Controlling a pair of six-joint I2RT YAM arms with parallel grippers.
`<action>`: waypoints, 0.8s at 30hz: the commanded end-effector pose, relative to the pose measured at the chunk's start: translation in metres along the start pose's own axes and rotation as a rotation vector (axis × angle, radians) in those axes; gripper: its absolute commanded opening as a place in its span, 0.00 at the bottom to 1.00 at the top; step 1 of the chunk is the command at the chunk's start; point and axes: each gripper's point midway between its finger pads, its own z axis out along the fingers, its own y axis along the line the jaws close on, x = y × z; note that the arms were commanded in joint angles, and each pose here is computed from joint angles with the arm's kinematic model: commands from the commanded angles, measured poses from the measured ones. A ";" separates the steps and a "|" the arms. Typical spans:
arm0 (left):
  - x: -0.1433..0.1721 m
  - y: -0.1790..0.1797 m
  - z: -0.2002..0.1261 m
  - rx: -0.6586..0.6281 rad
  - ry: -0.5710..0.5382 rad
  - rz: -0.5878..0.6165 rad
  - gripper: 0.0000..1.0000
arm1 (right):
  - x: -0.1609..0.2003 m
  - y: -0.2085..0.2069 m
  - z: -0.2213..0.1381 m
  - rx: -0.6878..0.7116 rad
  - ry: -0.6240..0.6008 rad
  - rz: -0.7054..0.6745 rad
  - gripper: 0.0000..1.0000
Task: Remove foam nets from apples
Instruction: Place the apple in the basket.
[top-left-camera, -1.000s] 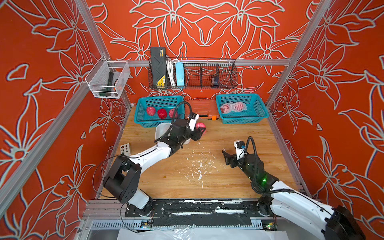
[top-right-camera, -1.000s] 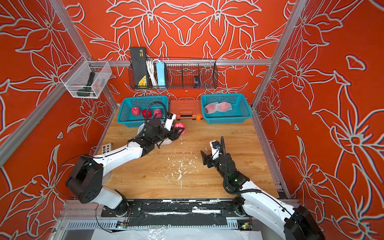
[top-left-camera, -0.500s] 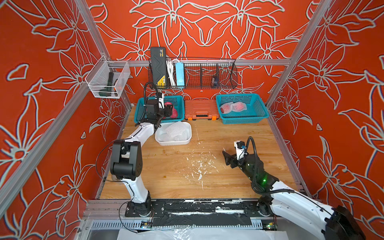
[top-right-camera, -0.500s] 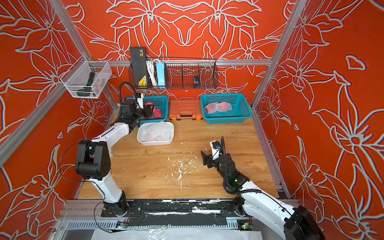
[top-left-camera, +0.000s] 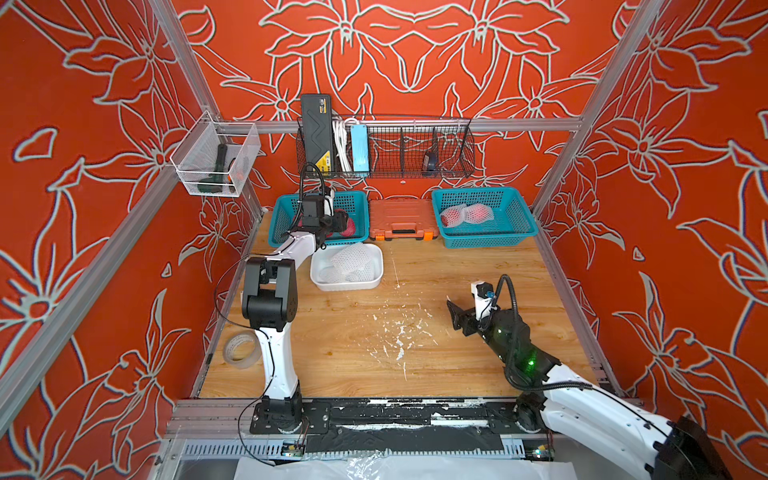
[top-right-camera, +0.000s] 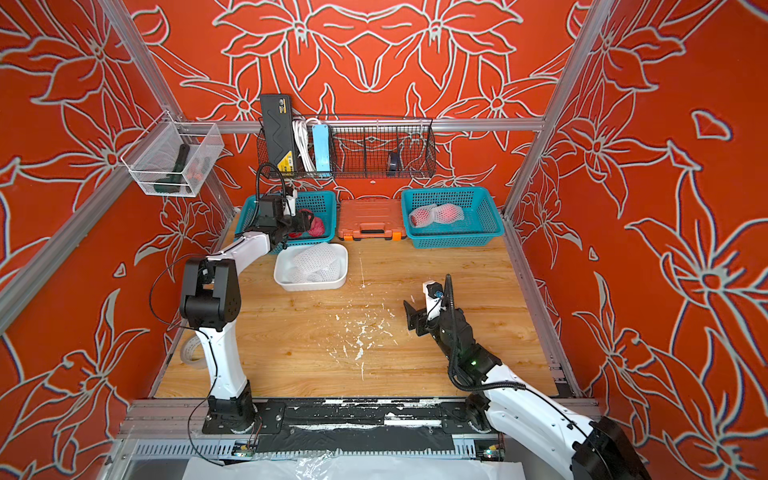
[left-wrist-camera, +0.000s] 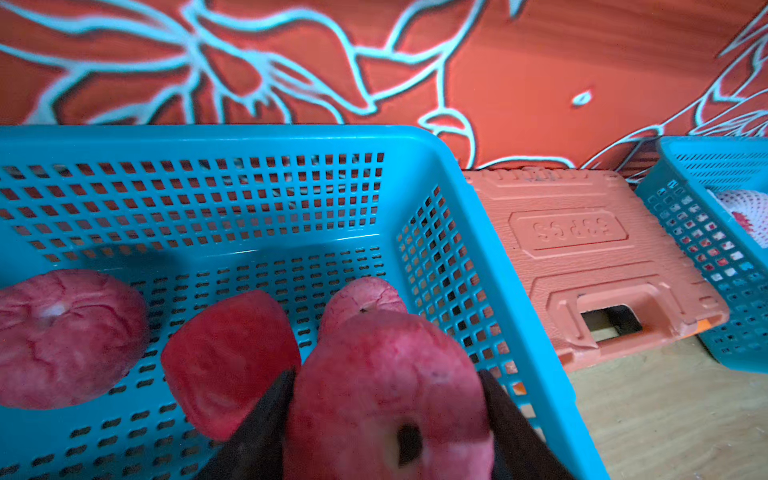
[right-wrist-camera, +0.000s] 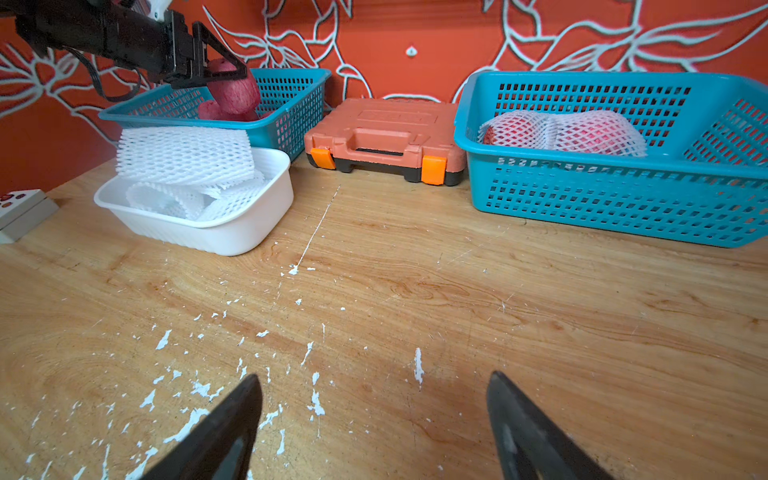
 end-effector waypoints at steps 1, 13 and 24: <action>0.005 -0.008 0.007 0.029 0.019 0.006 0.46 | 0.004 -0.004 -0.001 0.025 -0.002 0.012 0.85; 0.015 -0.017 0.021 0.043 0.052 0.012 0.57 | 0.005 -0.007 -0.001 0.038 -0.006 0.022 0.85; 0.018 -0.016 0.022 0.036 0.057 0.004 0.71 | 0.004 -0.009 -0.003 0.047 -0.016 0.029 0.85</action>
